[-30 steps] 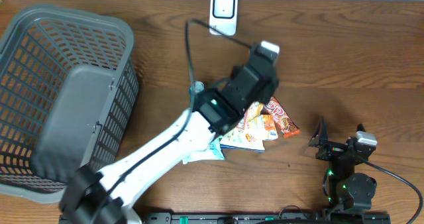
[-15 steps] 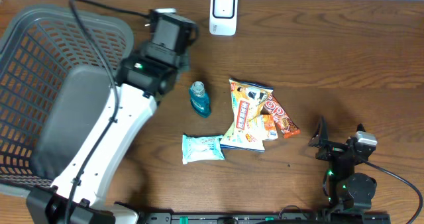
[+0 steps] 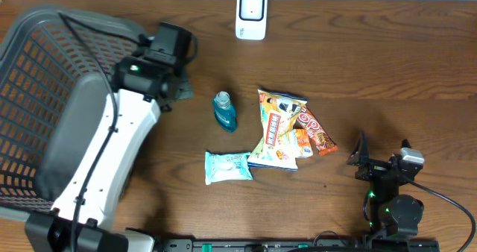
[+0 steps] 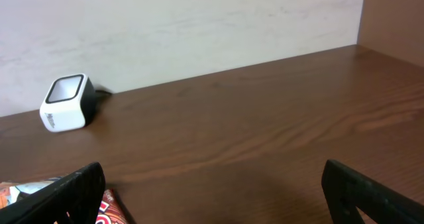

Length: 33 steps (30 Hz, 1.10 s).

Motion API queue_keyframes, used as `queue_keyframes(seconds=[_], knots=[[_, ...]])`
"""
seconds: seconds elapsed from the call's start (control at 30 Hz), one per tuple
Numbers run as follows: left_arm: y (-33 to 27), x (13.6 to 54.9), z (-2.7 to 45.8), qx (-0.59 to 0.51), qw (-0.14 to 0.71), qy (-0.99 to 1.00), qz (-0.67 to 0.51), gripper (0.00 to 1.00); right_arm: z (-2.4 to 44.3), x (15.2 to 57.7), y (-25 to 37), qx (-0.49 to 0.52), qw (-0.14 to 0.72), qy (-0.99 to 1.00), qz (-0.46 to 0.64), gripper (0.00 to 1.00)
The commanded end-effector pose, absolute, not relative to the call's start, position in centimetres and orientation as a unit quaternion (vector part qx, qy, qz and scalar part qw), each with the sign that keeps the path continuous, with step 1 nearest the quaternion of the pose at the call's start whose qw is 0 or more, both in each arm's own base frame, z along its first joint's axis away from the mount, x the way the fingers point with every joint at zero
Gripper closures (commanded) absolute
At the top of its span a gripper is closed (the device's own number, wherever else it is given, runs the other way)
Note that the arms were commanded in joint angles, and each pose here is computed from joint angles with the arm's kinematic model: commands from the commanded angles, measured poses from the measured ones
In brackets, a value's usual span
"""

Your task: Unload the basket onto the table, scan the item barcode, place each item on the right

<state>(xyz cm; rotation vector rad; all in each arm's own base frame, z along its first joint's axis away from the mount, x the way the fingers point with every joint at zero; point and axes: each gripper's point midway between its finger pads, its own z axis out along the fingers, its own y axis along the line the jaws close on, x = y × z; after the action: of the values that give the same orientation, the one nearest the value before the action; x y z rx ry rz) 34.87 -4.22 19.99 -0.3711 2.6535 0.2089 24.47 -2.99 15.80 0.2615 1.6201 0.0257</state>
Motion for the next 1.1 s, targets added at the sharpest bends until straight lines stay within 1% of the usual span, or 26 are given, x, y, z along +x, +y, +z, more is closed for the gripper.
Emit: queue_keyframes(seconds=[0.0, 0.1, 0.23, 0.37, 0.57, 0.67, 0.73, 0.83, 1.03, 1.07], knots=[[-1.3, 34.5, 19.5, -0.2, 0.209, 0.953, 0.084, 0.92, 15.8, 24.4, -2.9, 0.113, 0.682, 0.723, 0.01, 0.01], [0.4, 34.3, 19.3, -0.219, 0.197, 0.953, 0.075, 0.92, 15.8, 24.4, -2.9, 0.113, 0.682, 0.723, 0.01, 0.01], [1.1, 34.3, 18.9, -0.208, 0.181, 0.96, 0.046, 0.94, 15.8, 24.4, -2.9, 0.113, 0.682, 0.723, 0.01, 0.01], [1.8, 34.2, 18.9, -0.206, 0.178, 0.961, 0.043, 0.92, 15.8, 24.4, -2.9, 0.113, 0.682, 0.723, 0.01, 0.01], [0.5, 34.2, 19.0, -0.186, 0.178, 0.966, 0.035, 0.93, 15.8, 24.4, -2.9, 0.113, 0.682, 0.723, 0.01, 0.01], [-0.9, 34.6, 19.9, -0.168, 0.201, 0.965, 0.025, 0.93, 15.8, 24.4, -2.9, 0.113, 0.682, 0.723, 0.01, 0.01], [-2.1, 34.8, 21.5, -0.154, 0.233, 0.96, 0.013, 0.92, 15.8, 24.4, -2.9, 0.113, 0.682, 0.723, 0.01, 0.01], [-3.9, 35.5, 25.5, -0.12, 0.314, 0.942, -0.015, 0.93, 15.8, 24.4, -2.9, 0.113, 0.682, 0.723, 0.01, 0.01], [-5.3, 35.7, 38.7, -0.074, 0.545, 0.833, -0.06, 0.92, 15.8, 24.4, -2.9, 0.113, 0.682, 0.723, 0.01, 0.01], [-5.2, 35.5, 40.9, -0.073, 0.578, 0.81, -0.066, 0.88, 15.8, 24.4, -2.9, 0.113, 0.682, 0.723, 0.01, 0.01]])
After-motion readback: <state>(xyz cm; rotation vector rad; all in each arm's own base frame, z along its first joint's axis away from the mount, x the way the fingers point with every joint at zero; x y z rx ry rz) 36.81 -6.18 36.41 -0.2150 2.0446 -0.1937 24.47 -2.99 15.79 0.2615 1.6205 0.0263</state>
